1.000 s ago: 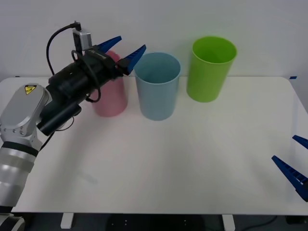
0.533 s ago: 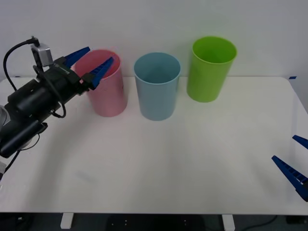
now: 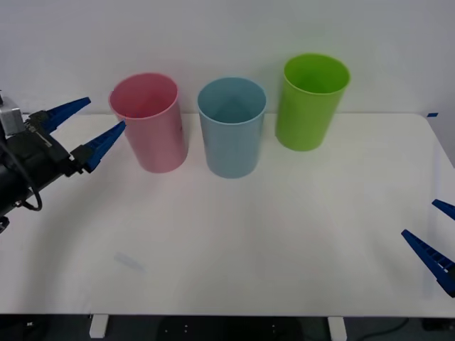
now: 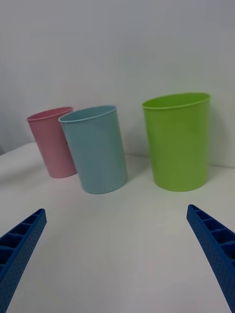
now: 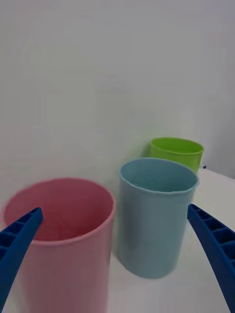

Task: Grasp the object on the table and drop it into the matching bin: aluminum can to the light blue bin, PET bottle to the pink bin.

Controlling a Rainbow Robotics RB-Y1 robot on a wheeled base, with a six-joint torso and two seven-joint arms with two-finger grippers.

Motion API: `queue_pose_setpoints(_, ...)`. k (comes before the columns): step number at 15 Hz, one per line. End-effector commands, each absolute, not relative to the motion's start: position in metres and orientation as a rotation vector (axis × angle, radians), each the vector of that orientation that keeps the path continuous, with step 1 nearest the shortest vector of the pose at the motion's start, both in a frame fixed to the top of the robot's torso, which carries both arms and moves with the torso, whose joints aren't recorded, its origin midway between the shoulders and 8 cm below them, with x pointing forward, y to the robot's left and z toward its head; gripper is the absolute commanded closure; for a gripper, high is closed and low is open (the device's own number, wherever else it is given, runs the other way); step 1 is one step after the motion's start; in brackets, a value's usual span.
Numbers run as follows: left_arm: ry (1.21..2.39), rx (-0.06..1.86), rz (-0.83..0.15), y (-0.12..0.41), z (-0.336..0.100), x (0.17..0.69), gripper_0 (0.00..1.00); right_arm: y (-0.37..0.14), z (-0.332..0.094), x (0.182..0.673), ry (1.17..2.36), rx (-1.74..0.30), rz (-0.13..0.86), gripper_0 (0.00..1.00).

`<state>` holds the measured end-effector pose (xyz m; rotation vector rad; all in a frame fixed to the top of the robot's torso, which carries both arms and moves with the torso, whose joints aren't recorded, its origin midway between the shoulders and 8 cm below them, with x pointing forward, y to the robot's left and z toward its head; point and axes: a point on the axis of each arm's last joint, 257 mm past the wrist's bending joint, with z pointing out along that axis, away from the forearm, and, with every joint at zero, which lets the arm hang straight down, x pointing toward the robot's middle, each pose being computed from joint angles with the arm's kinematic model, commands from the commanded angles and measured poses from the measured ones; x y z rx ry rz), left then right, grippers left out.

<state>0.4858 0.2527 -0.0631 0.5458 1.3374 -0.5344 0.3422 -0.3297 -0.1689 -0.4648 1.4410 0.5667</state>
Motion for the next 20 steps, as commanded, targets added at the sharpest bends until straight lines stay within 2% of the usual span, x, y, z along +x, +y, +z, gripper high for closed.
queue_pose_setpoints(1,1.367,0.565,-0.527,0.269,-0.069,0.464,0.0,-0.33,-0.169,0.342,1.441,-0.465,0.567,0.0)
queue_pose_setpoints(6,1.42,0.571,-0.536,0.297,-0.082,0.435,0.0,-0.33,-0.169,0.342,1.441,-0.465,0.567,0.0)
queue_pose_setpoints(11,1.513,0.608,-0.461,0.325,-0.104,0.413,0.0,-0.33,-0.169,0.342,1.441,-0.465,0.567,0.0)
queue_pose_setpoints(17,1.607,0.55,-0.453,0.346,-0.138,0.391,0.0,-0.33,-0.169,0.342,1.441,-0.465,0.567,0.0)
queue_pose_setpoints(20,1.614,0.528,-0.472,0.348,-0.143,0.382,0.0,-0.33,-0.169,0.342,1.441,-0.465,0.567,0.0)
